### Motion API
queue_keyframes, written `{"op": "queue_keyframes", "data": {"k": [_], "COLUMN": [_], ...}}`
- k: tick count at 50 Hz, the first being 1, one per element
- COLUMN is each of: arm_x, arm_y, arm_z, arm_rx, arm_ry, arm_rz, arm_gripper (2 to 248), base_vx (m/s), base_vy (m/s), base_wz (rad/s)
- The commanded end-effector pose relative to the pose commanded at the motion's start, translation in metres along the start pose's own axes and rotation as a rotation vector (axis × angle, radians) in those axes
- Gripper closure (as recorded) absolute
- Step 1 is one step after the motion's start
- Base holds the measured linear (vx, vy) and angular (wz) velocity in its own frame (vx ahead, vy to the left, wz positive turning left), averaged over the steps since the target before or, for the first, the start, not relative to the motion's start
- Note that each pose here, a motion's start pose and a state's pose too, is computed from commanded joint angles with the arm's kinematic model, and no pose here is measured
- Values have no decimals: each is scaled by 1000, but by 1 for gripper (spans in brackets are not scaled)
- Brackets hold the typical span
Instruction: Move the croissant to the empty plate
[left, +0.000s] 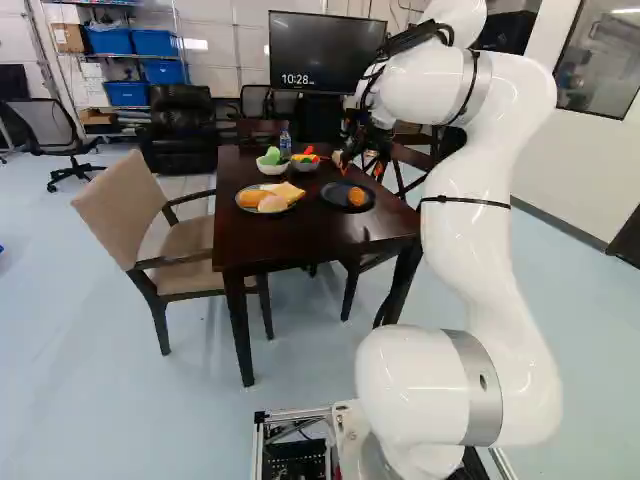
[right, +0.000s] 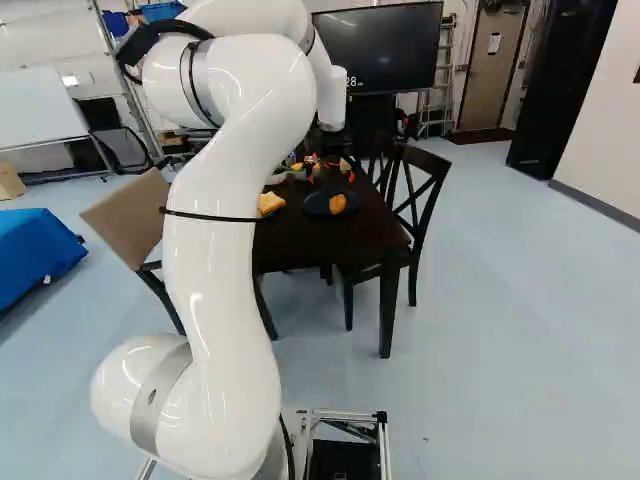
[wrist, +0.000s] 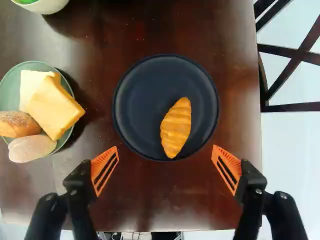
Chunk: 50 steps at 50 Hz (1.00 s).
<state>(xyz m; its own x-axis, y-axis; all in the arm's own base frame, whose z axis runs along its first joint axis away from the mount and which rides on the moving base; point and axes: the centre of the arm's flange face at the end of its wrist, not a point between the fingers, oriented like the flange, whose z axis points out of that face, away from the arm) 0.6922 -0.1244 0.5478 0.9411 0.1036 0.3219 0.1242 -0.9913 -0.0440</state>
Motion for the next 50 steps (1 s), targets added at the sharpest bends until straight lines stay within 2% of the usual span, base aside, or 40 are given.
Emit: {"op": "queue_keyframes", "data": {"k": [26,46,50], "arm_x": [-3,-3,-3], "arm_y": [-7,-12,-12], "arm_z": [-39,-69,-69], "arm_rx": [6,-1,-1], "arm_ry": [2,31,31], "arm_rz": [-8,-14,-14], "arm_gripper": [3,3,3], "base_vx": [0,0,0], "base_vy": [0,0,0], "base_wz": [0,0,0]}}
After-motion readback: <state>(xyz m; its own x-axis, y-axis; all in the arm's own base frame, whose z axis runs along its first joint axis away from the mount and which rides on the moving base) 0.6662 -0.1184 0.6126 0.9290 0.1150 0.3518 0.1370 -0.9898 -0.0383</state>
